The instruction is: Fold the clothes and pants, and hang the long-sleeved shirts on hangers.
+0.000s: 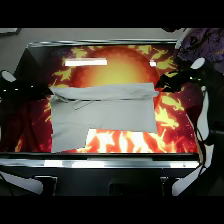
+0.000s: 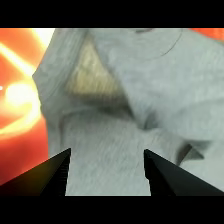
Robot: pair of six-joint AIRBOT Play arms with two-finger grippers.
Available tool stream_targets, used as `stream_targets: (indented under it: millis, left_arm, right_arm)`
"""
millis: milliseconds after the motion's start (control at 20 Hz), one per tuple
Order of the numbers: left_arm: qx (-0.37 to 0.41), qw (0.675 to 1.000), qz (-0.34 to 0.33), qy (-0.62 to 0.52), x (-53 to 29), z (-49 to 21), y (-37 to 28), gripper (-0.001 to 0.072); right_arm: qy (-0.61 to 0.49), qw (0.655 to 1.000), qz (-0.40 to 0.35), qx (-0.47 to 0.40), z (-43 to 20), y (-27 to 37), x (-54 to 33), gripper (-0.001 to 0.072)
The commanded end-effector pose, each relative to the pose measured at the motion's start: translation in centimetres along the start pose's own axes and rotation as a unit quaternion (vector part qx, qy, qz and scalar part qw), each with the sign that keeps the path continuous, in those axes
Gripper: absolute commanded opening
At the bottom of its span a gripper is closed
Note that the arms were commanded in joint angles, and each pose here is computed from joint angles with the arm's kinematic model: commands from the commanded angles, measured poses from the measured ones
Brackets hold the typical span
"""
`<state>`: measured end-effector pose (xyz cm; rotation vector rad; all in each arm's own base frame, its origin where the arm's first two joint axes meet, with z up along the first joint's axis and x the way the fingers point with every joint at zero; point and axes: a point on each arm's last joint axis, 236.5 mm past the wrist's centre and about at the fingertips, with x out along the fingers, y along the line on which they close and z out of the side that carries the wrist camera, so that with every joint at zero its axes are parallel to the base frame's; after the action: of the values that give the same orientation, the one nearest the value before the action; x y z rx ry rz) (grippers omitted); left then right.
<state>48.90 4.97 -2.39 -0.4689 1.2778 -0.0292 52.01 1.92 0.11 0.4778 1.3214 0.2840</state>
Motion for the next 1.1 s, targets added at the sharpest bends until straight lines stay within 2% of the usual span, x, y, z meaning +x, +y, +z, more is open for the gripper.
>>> stream_targets:
  millis: [0, 200, 450, 650, 1000, 1050]
  left_arm:
    - [-0.017, 0.999, 0.005, 0.041, -4.3, -4.4, 3.4, 0.0524]
    - [-0.084, 0.996, 0.017, 0.021, -6.7, -8.7, 7.3, 0.0524]
    - [-0.118, 0.992, 0.019, 0.035, -5.8, -11.5, 8.9, 0.0524]
    - [-0.108, 0.993, 0.018, 0.041, -5.4, -11.7, 8.1, 0.0524]
    - [-0.106, 0.993, 0.015, 0.043, -5.3, -11.6, 7.5, 0.0524]
    - [-0.107, 0.993, 0.016, 0.043, -5.3, -11.6, 7.6, 0.0524]
  right_arm:
    - [0.047, 0.995, 0.083, 0.010, -4.6, -1.2, -3.9, 0.0521]
    - [0.083, 0.985, 0.108, 0.101, -13.5, -4.9, -3.1, 0.0522]
    - [0.133, 0.974, 0.123, 0.134, -22.5, -5.0, 2.0, 0.0522]
    - [0.142, 0.974, 0.124, 0.128, -24.3, -4.8, 3.7, 0.0521]
    - [0.119, 0.984, 0.101, 0.085, -23.0, -2.8, 6.4, 0.0512]
    - [0.117, 0.986, 0.089, 0.077, -22.9, -2.7, 6.9, 0.0420]
